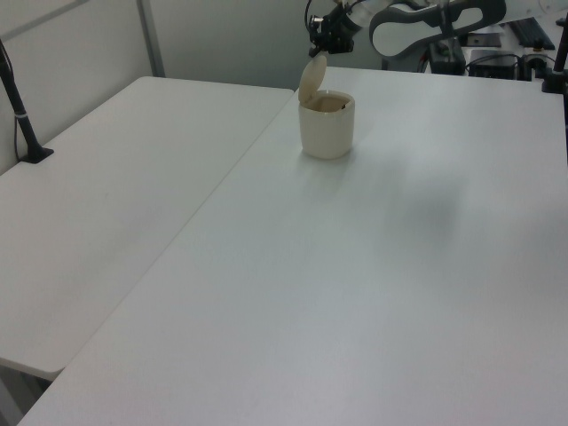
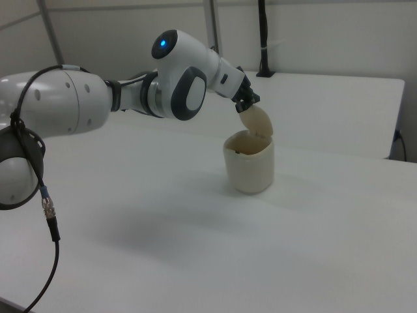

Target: Close the trash bin

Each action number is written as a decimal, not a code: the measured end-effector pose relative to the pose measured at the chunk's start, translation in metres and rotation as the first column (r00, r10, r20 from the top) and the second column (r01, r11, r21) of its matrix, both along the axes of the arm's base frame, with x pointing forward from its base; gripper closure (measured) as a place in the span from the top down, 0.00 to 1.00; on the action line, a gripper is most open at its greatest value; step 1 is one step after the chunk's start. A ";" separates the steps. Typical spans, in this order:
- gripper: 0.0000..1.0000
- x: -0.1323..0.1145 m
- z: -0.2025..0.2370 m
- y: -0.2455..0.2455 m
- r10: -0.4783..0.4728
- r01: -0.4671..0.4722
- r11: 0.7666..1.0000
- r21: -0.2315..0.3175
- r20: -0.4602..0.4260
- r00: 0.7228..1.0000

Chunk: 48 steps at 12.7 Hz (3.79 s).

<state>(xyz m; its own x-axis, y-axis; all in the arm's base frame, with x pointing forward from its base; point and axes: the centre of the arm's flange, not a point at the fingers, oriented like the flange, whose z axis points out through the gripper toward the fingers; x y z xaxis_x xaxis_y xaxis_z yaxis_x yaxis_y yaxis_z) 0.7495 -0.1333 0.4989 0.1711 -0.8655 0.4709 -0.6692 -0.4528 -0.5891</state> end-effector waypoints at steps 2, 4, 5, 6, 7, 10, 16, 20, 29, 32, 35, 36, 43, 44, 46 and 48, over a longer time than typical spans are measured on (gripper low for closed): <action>0.01 0.001 -0.004 0.000 0.001 -0.001 1.000 -0.001 -0.006 1.000; 0.01 0.001 -0.006 0.000 0.006 -0.006 1.000 -0.007 -0.010 1.000; 0.01 0.001 -0.006 0.000 0.009 -0.009 1.000 -0.010 -0.011 1.000; 0.01 0.001 -0.006 0.000 0.014 -0.014 1.000 -0.016 -0.013 1.000; 0.01 0.001 -0.006 0.000 0.020 -0.020 1.000 -0.023 -0.015 1.000; 0.01 0.001 -0.007 -0.002 0.045 -0.046 0.997 -0.055 -0.027 0.999; 0.01 -0.006 -0.019 -0.003 0.103 -0.112 0.987 -0.112 -0.083 0.991; 0.01 -0.017 -0.024 -0.003 0.137 -0.154 0.979 -0.135 -0.122 0.983; 0.01 -0.027 -0.052 0.011 0.213 -0.252 0.957 -0.146 -0.239 0.948; 0.01 -0.030 -0.067 0.013 0.230 -0.277 0.949 -0.147 -0.273 0.934; 0.01 -0.033 -0.076 0.015 0.243 -0.296 0.944 -0.144 -0.300 0.922; 0.01 -0.033 -0.076 0.016 0.247 -0.300 0.943 -0.144 -0.304 0.920; 0.01 -0.035 -0.080 0.021 0.264 -0.335 0.925 -0.179 -0.332 0.905; 0.01 -0.036 -0.080 0.022 0.265 -0.337 0.924 -0.180 -0.334 0.905; 0.01 -0.037 -0.077 0.021 0.264 -0.336 0.925 -0.180 -0.332 0.906; 0.01 -0.041 -0.071 0.020 0.258 -0.333 0.928 -0.169 -0.352 0.900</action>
<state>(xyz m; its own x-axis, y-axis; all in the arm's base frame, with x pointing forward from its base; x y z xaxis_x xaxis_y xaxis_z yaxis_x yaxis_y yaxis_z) 0.7088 -0.1132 0.4282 0.5751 -0.6322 0.5193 -0.6182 -0.7515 -0.2303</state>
